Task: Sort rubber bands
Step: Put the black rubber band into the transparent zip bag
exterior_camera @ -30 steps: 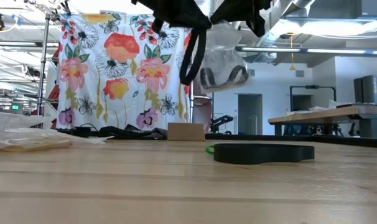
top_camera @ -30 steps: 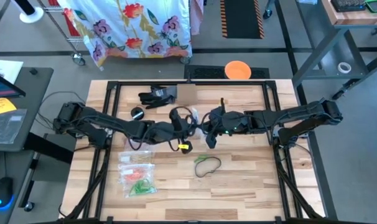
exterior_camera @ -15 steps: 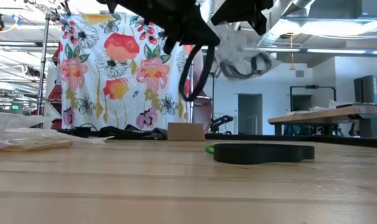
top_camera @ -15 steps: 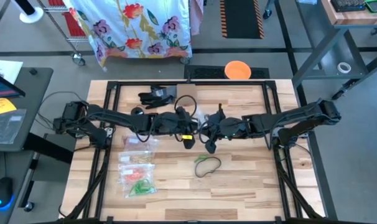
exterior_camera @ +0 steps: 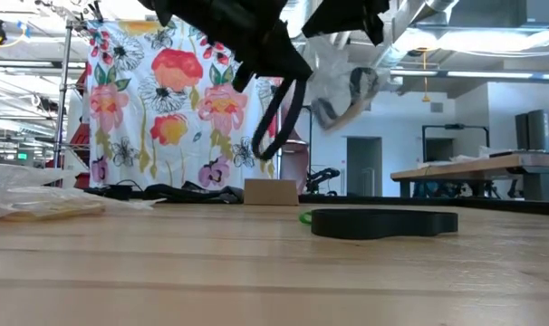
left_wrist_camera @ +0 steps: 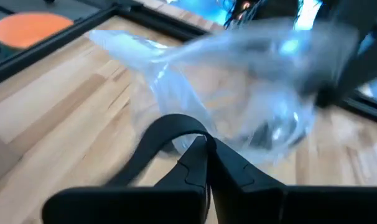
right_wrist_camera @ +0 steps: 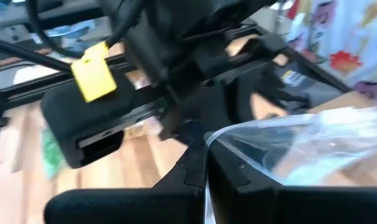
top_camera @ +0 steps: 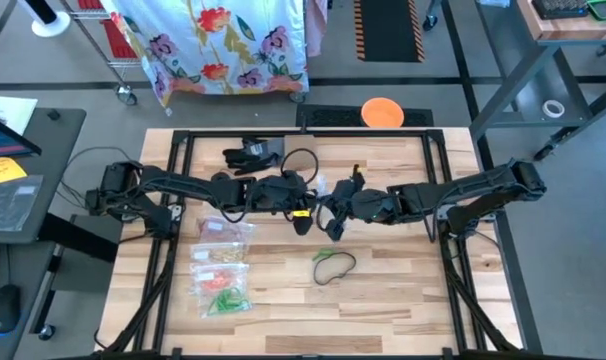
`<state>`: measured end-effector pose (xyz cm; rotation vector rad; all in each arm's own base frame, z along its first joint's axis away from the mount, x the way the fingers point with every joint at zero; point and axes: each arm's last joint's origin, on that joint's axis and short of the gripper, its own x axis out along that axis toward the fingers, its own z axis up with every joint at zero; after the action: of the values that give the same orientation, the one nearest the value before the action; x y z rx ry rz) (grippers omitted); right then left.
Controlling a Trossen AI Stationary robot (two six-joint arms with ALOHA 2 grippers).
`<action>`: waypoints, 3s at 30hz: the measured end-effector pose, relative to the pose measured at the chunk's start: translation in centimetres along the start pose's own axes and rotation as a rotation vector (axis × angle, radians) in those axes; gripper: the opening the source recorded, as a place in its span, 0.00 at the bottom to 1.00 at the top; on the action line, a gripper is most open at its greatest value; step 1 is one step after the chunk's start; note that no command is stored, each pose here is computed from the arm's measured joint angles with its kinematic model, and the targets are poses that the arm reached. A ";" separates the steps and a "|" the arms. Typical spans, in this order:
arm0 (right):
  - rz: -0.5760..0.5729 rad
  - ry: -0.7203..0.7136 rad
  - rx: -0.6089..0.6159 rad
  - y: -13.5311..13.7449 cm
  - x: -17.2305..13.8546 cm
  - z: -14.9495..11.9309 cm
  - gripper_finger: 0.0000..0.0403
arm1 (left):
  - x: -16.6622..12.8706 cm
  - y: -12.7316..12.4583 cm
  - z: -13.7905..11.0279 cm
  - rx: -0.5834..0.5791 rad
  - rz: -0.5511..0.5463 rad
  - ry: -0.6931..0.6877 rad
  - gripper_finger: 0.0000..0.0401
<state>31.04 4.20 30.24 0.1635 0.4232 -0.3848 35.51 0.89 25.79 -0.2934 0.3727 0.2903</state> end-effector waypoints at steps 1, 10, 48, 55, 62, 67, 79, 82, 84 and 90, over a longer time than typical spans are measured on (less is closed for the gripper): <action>-0.022 -0.001 -0.003 -0.1 -0.1 0.1 0.00 | 0.0 0.1 -0.1 -0.001 0.005 0.011 0.00; -0.150 0.044 -0.034 -0.4 -0.8 0.5 0.00 | 0.0 0.3 -0.7 -0.004 0.029 0.069 0.00; -0.272 0.164 -0.065 -1.2 -1.3 -1.0 0.00 | -1.1 -2.4 0.6 0.003 -0.109 -0.091 0.00; -0.268 0.185 -0.055 -1.3 -1.3 -1.1 0.00 | -3.2 -2.6 3.3 0.031 -0.109 -0.273 0.00; -0.243 0.181 -0.032 -1.1 -1.3 -1.1 0.00 | -3.5 -2.7 4.2 0.066 -0.109 -0.379 0.00; -0.230 0.157 -0.026 -1.0 -1.2 -0.8 0.00 | -2.9 -2.7 4.0 0.076 -0.107 -0.404 0.00; -0.115 0.234 0.050 -0.7 -1.2 -1.1 0.00 | -3.9 -4.3 5.4 0.223 -0.193 -0.463 0.00; -0.094 0.244 0.063 -0.7 -1.2 -1.1 0.00 | -4.1 -4.4 5.6 0.245 -0.194 -0.484 0.00; -0.088 0.242 0.065 -0.6 -1.2 -1.1 0.00 | -4.1 -4.4 5.6 0.245 -0.194 -0.486 0.00; -0.064 0.226 0.076 -0.5 -1.1 -0.9 0.00 | -4.1 -4.4 5.8 0.254 -0.190 -0.501 0.00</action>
<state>29.59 4.36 29.90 0.2692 0.6383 -0.4478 35.07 -2.16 33.55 0.0000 -0.1139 0.1191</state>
